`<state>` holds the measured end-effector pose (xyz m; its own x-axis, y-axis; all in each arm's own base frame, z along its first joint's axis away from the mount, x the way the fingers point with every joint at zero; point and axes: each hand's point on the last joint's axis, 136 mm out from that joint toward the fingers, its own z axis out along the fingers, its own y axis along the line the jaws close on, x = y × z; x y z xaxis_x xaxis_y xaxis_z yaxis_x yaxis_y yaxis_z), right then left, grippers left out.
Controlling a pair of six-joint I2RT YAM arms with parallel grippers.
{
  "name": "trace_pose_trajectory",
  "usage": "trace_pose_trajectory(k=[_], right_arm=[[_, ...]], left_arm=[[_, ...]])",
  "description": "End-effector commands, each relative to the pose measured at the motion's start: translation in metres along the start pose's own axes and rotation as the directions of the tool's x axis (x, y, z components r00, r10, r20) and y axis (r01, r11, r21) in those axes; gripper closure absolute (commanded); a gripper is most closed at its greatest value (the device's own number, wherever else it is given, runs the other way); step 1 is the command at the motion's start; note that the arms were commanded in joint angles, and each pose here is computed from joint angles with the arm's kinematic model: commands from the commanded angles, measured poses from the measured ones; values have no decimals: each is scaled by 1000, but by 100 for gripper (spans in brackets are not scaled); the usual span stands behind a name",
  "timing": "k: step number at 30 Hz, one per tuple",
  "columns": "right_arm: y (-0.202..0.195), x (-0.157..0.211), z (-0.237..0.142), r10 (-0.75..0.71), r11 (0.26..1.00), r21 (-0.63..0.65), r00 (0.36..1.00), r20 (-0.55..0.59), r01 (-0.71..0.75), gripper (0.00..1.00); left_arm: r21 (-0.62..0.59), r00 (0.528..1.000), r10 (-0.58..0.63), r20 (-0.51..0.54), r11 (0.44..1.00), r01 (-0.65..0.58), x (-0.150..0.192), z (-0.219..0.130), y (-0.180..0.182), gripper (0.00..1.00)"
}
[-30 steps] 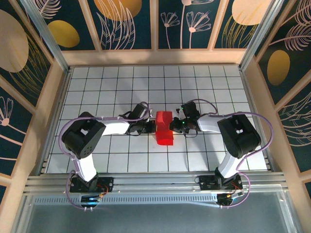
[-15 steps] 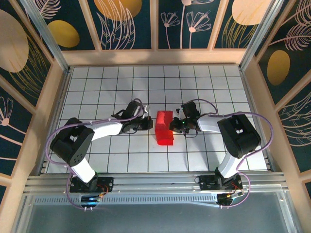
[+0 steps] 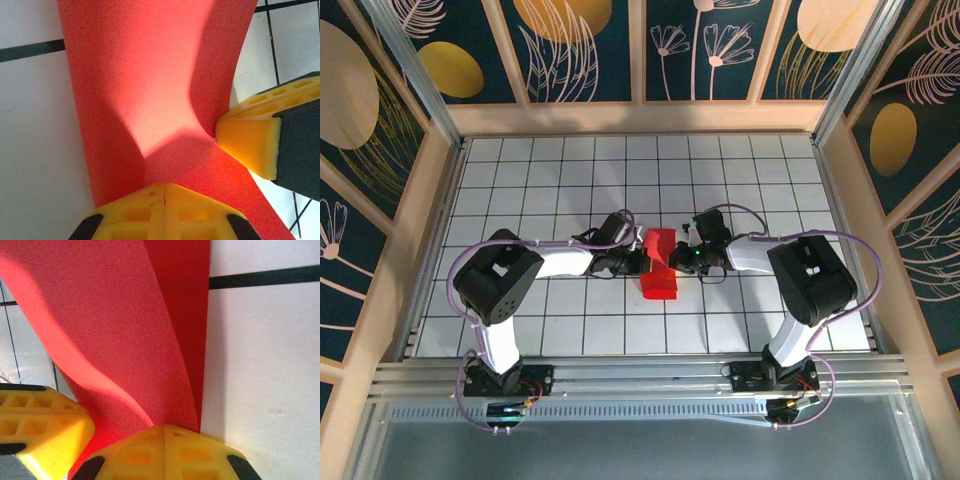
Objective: Fold a paper plane with a square sheet of paper (fold left side to right side)
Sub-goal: Hold the square sheet of paper at the center of the table.
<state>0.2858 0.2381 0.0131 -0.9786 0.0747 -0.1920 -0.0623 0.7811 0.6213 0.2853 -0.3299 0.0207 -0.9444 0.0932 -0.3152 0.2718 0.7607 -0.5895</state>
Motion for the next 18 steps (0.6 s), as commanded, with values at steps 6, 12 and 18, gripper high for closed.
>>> trace_pose_trajectory(k=[6, 12, 18], right_arm=[[-46, 32, 8, 53, 984, 176, 995, -79, -39, 100], [-13, 10, 0, 16, 997, 73, 999, -35, -13, 100], [25, -13, -16, -30, 999, -36, 999, 32, 31, 100]], left_arm=[[-64, 999, -30, -40, 998, 27, 15, 7, 20, 100], [-98, 996, -54, -64, 994, 48, 22, 12, 30, 100], [-117, 993, -74, -89, 991, 64, 28, 18, 36, 100]])
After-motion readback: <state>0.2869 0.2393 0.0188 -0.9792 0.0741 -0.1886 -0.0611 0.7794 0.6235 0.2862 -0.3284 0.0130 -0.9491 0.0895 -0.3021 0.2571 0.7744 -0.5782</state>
